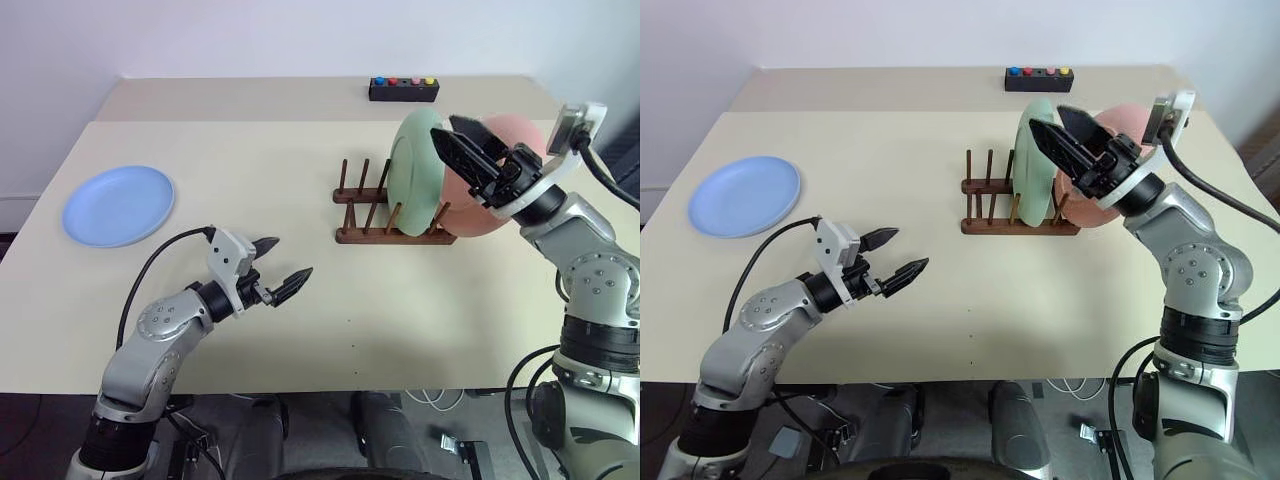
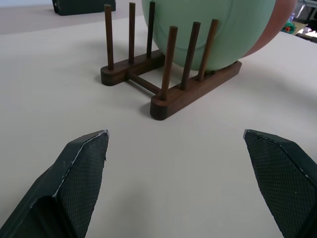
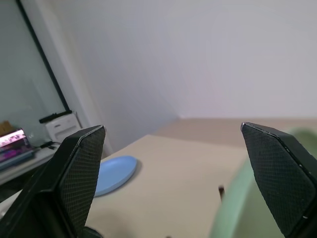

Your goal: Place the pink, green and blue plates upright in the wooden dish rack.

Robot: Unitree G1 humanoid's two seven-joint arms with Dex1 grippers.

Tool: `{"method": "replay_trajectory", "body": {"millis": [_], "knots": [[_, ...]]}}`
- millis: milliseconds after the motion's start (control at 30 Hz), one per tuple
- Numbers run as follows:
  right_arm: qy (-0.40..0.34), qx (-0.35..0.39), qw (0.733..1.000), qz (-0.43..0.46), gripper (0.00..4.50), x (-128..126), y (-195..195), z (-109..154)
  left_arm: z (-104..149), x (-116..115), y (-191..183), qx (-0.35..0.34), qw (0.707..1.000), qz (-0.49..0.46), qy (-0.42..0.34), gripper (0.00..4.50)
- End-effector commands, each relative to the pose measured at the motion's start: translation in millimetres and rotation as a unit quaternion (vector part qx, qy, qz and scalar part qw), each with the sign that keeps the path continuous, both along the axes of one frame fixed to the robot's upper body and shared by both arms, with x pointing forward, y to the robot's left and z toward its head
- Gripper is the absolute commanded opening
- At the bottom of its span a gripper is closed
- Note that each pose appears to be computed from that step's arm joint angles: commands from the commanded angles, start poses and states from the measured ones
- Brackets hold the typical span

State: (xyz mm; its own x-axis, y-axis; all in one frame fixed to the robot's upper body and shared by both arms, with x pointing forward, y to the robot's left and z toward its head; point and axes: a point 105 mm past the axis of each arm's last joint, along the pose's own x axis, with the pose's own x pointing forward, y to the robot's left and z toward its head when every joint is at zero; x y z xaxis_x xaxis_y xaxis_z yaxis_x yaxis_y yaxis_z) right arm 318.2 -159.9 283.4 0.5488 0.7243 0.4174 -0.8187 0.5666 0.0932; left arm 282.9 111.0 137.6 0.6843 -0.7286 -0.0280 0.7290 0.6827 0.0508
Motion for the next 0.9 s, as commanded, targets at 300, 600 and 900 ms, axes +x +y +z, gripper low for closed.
{"method": "replay_trajectory", "body": {"millis": [300, 600, 900], "knots": [[-0.117, -0.105, 0.987, 0.044, 4.45, -30.6, 64.9, 27.6, 30.1, 19.5, 27.9, -0.024, 0.994, 0.083, -0.064, 4.50], [-0.155, -0.186, 0.970, 0.011, 4.45, -21.8, 97.9, 7.1, 56.1, 56.2, 170.2, -0.096, 0.900, 0.418, -0.083, 4.50], [-0.134, -0.191, 0.972, 0.030, 4.45, -18.3, 103.0, -6.5, 40.9, 31.7, 280.4, -0.181, 0.723, 0.667, -0.004, 4.50]]}}
